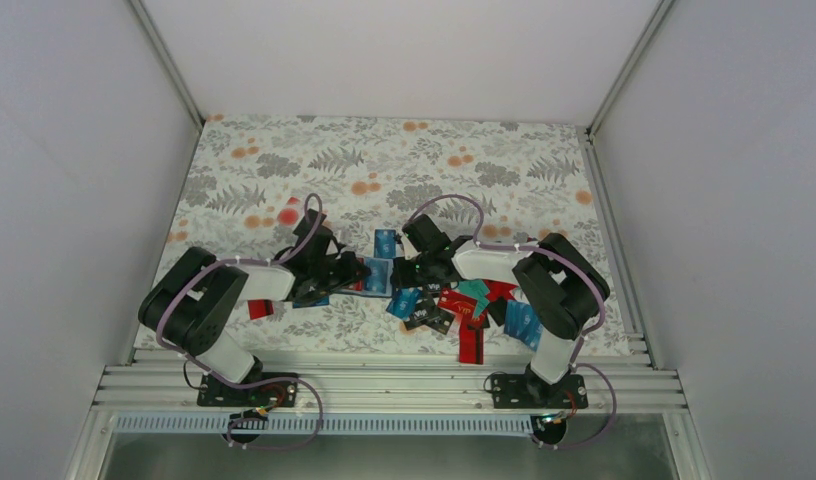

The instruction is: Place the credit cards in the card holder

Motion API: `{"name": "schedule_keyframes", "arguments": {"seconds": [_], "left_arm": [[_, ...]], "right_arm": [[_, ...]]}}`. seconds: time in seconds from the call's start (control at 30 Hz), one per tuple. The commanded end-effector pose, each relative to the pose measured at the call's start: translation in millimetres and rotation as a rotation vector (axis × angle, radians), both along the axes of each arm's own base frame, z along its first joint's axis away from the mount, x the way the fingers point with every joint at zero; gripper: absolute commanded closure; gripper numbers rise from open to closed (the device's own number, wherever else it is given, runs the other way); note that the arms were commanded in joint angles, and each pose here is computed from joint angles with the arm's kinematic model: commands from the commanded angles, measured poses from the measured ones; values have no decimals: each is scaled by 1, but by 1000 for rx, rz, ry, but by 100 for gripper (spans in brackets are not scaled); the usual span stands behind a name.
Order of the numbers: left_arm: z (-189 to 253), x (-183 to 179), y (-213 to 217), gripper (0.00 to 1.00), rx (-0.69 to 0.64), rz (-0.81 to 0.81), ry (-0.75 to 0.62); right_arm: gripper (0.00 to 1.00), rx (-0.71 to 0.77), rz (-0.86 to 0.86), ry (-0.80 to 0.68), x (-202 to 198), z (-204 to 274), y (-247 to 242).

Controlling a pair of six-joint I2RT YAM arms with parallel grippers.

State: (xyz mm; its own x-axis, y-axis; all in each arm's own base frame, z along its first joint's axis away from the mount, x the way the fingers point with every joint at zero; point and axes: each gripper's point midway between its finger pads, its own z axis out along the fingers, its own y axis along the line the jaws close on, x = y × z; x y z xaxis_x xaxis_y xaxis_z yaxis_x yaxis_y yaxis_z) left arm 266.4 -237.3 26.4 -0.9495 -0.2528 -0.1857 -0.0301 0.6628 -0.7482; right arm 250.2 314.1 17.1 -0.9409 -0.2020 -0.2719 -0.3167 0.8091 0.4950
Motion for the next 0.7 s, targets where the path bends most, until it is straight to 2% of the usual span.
{"name": "schedule_keyframes", "arguments": {"seconds": [0.0,0.47,0.67], "left_arm": [[-13,-20,-6,98,13,-39,61],[-12,-25,-18,98,3,-72,59],[-7,-26,-24,98,-45,-86,54]], "right_arm": [[96,-172,1,147,-37,-50,-37],[96,-169,1,144,-38,-50,-38],[96,-167,-1,139,-37,-48,-37]]}}
